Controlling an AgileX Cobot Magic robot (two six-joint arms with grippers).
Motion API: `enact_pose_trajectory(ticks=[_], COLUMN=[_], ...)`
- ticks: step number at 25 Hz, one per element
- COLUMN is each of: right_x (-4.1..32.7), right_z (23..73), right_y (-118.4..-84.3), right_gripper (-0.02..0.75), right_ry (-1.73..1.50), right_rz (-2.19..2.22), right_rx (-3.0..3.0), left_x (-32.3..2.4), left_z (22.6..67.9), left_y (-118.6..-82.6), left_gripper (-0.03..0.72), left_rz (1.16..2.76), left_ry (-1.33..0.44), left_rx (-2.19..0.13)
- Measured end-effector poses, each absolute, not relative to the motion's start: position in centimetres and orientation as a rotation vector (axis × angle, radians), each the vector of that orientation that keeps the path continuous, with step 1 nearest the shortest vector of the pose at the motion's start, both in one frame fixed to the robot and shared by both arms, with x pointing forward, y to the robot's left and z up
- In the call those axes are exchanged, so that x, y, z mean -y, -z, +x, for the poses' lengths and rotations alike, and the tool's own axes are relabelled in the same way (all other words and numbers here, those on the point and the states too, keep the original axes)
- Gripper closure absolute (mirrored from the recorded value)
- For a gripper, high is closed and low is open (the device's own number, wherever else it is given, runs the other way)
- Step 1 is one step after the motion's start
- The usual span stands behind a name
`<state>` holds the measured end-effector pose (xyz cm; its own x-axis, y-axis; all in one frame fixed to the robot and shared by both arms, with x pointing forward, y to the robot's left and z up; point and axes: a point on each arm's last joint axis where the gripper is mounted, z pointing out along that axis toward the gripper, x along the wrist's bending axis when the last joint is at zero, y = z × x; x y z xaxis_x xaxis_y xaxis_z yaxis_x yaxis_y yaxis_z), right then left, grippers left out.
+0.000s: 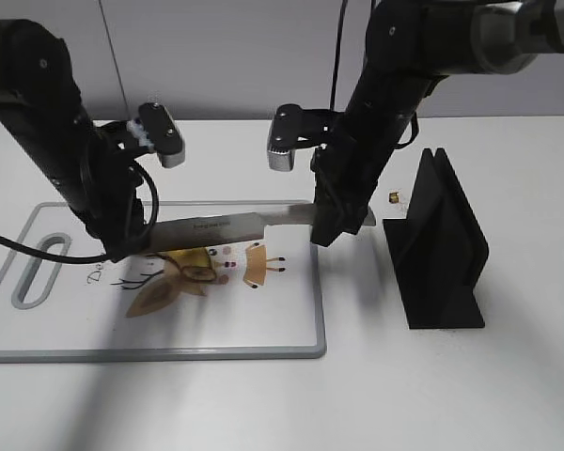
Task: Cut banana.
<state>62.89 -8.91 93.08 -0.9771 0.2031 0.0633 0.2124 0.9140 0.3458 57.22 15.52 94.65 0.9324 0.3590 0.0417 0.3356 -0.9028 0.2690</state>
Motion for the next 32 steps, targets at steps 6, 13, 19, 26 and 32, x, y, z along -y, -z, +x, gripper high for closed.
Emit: enact_pose_trajectory(ticks=[6,13,19,26,32], right_x=[9.0,9.0,8.8,8.5,8.6], right_z=[63.0,63.1,63.3,63.4,63.4], right_y=[-93.0,-92.2,-90.6,-89.5,-88.4], right_gripper=[0.538,0.537,0.530,0.524,0.521], right_ry=[0.543,0.533,0.541,0.535,0.518], right_rz=[-0.325,-0.332,-0.365,-0.355,-0.370], right_rx=[3.061,3.045,3.005,3.015,2.979], left_x=[-15.3,-15.3,-15.7,-16.3,-16.2], left_z=[57.5,57.5,57.0,56.0,55.9], left_y=[-93.9,-93.9,-93.0,-90.8,-90.3], left_gripper=[0.653,0.653,0.653,0.653,0.653], left_rz=[2.824,2.827,2.849,2.827,2.834], left_ry=[-0.118,-0.120,-0.135,-0.218,-0.186], left_rx=[-0.533,-0.531,-0.528,-0.567,-0.577])
